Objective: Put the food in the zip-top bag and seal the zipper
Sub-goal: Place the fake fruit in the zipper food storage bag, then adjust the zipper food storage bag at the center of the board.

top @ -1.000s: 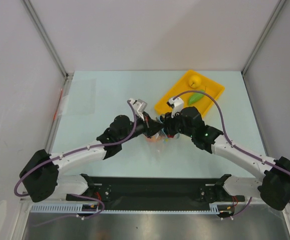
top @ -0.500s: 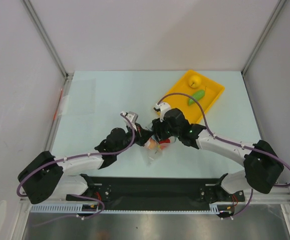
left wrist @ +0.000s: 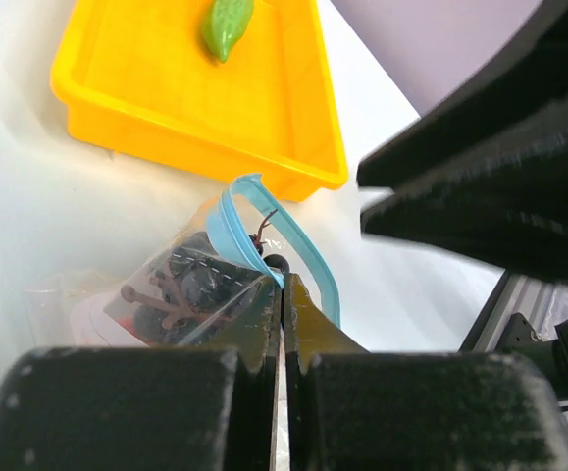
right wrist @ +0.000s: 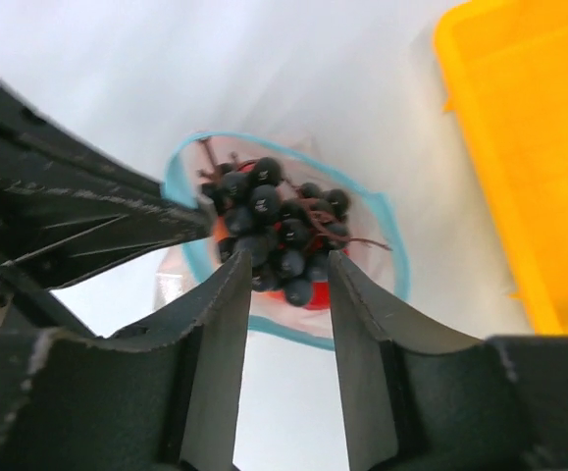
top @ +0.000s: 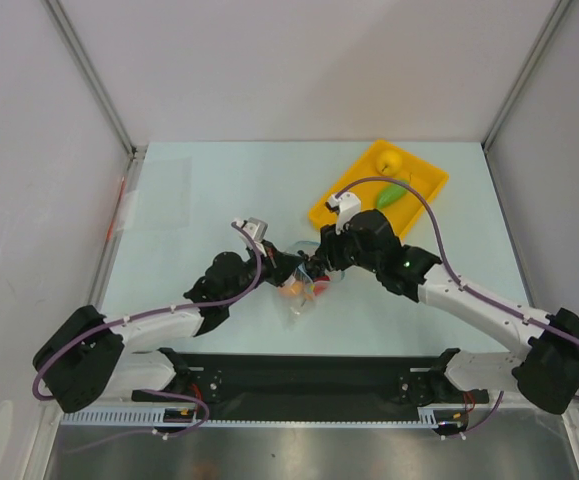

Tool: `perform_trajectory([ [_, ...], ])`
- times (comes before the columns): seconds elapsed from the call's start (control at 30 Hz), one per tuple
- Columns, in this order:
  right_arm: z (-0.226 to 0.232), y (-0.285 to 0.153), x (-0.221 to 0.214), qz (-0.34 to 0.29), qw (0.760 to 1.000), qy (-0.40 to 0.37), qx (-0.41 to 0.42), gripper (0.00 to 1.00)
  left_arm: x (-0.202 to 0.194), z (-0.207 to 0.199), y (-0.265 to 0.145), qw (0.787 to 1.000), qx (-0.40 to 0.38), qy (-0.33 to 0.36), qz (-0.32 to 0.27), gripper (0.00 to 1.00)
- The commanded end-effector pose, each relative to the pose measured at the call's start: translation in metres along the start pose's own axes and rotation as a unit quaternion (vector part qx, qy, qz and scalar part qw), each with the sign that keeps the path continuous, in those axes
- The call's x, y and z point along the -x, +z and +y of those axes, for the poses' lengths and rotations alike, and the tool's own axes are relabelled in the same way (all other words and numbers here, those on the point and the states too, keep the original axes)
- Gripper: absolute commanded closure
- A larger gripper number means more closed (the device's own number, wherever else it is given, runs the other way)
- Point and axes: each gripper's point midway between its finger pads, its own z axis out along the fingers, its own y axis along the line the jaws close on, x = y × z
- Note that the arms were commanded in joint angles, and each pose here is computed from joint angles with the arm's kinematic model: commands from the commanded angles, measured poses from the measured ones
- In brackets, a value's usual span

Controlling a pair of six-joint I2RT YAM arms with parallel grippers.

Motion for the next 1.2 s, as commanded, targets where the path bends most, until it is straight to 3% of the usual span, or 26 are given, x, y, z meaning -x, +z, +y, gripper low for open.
perform_trajectory([
  [0.0, -0.027, -0.004, 0.011, 0.009, 0.999, 0.032, -0.043, 0.59, 0.021, -0.002, -0.002, 1.0, 0.005, 0.002, -0.03, 1.0],
  [0.07, -0.026, 0.008, -0.007, 0.049, 0.998, 0.042, -0.022, 0.55, 0.02, 0.0, -0.002, 1.0, 0.011, 0.003, -0.028, 1.0],
  [0.2, -0.034, 0.022, -0.023, 0.079, 0.995, 0.065, -0.016, 0.41, 0.019, 0.004, -0.002, 0.999, 0.02, 0.0, -0.025, 1.0],
  [0.27, -0.042, 0.024, -0.025, 0.076, 0.993, 0.087, -0.009, 0.4, 0.018, 0.009, -0.002, 0.999, 0.032, -0.001, -0.022, 1.0],
  [0.77, -0.056, 0.04, -0.068, 0.111, 0.976, 0.187, 0.006, 0.5, 0.017, 0.015, -0.003, 0.999, 0.045, -0.008, -0.02, 1.0],
  [0.87, -0.052, 0.043, -0.071, 0.118, 0.973, 0.2, 0.012, 0.56, 0.015, 0.009, -0.002, 1.0, 0.028, -0.003, -0.009, 1.0],
  [0.93, -0.047, 0.044, -0.068, 0.115, 0.971, 0.208, 0.024, 0.69, 0.019, 0.002, -0.001, 1.0, 0.015, 0.008, -0.007, 1.0],
  [0.97, -0.044, 0.043, -0.064, 0.111, 0.971, 0.208, 0.029, 0.82, 0.016, 0.001, -0.002, 1.0, 0.014, 0.012, 0.006, 1.0],
  [1.07, -0.036, 0.036, -0.052, 0.096, 0.973, 0.204, 0.043, 1.0, 0.025, -0.017, 0.001, 0.999, -0.005, 0.03, 0.025, 1.0],
  [1.17, -0.037, 0.017, -0.028, 0.044, 0.981, 0.188, 0.02, 1.0, 0.029, -0.049, -0.002, 0.997, -0.03, 0.049, 0.048, 1.0],
])
